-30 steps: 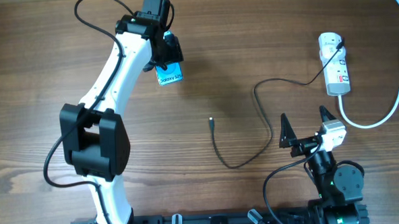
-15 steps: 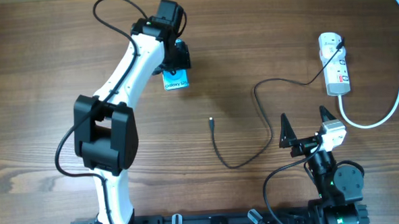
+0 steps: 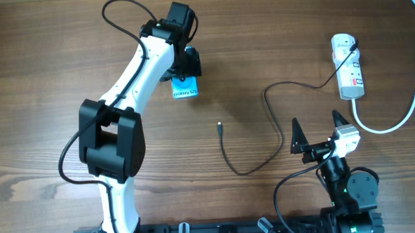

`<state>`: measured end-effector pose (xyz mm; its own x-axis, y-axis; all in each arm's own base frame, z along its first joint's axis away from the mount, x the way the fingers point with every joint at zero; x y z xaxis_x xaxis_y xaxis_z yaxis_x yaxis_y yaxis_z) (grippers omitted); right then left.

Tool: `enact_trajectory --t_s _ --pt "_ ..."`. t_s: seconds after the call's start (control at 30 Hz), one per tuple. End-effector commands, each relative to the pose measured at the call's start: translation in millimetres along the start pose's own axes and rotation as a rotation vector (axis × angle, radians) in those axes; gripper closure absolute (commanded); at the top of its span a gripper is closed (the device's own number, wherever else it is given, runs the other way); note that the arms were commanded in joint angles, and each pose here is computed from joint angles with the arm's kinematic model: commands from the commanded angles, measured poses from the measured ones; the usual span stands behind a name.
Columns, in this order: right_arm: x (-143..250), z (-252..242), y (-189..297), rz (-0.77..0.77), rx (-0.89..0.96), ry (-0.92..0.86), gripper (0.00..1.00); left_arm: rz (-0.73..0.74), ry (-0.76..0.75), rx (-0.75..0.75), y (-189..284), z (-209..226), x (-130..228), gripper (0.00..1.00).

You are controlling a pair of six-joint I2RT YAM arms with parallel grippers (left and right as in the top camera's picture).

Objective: Plug charger to phone and switch on socket

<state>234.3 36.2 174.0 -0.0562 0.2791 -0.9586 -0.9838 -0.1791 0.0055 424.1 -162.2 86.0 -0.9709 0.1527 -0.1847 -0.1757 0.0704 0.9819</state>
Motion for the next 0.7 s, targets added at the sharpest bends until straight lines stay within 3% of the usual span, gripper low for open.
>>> enact_trajectory --t_s 0.0,0.27,0.67 --pt "-1 -1 0 -0.008 0.008 0.009 0.00 0.064 -0.006 0.126 -1 -20 12 0.36" --pt "-1 -1 0 -0.008 0.009 0.009 0.00 0.151 0.007 0.275 6 -43 30 0.38" --pt "-1 -1 0 -0.008 0.008 0.009 0.00 0.287 0.101 0.735 49 -88 44 0.37"
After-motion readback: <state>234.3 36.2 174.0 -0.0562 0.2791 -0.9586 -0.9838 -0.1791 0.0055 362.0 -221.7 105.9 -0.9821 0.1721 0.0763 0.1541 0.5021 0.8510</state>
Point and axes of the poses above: each gripper's point midway between its finger pads, its own y axis back along the fingers, its own z axis along the line the jaws close on, x = y × z, the point moved 1 cm from there along y, back along the fingers, and after that the axes turned 13 degrees about -y, right-handed, at the moved point
